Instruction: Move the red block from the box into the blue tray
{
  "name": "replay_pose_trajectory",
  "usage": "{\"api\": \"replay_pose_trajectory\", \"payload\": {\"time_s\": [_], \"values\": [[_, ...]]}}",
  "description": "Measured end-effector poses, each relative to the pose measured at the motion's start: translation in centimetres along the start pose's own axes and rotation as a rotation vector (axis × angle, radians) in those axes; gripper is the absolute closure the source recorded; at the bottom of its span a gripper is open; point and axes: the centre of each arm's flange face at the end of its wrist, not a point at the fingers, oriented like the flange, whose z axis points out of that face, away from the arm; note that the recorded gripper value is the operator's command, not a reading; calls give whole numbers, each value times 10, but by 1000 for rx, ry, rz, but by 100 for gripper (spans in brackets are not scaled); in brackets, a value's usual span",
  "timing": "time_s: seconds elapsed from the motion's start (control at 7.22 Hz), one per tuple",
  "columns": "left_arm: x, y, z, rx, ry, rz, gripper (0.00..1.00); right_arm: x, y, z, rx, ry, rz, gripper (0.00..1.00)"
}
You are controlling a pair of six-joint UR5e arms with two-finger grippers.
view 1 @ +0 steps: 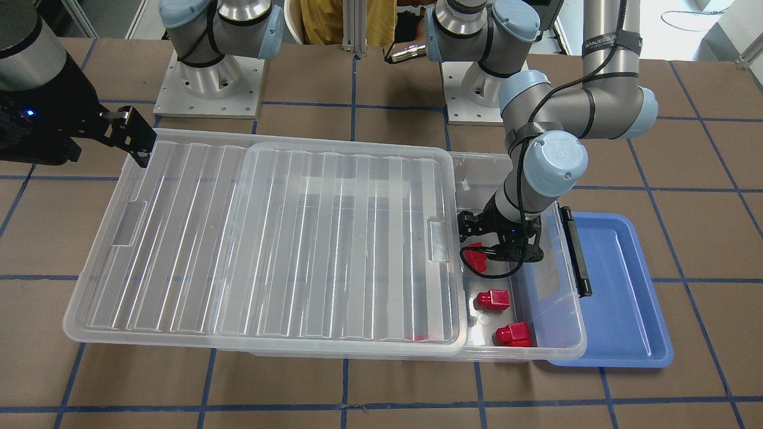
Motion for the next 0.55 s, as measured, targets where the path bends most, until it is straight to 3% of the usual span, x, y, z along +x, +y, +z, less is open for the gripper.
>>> {"api": "replay_pose_trajectory", "payload": {"time_s": [0.55], "values": [[-1, -5, 24, -12, 2, -32, 0, 0, 1, 0, -2, 2, 0, 0]]}}
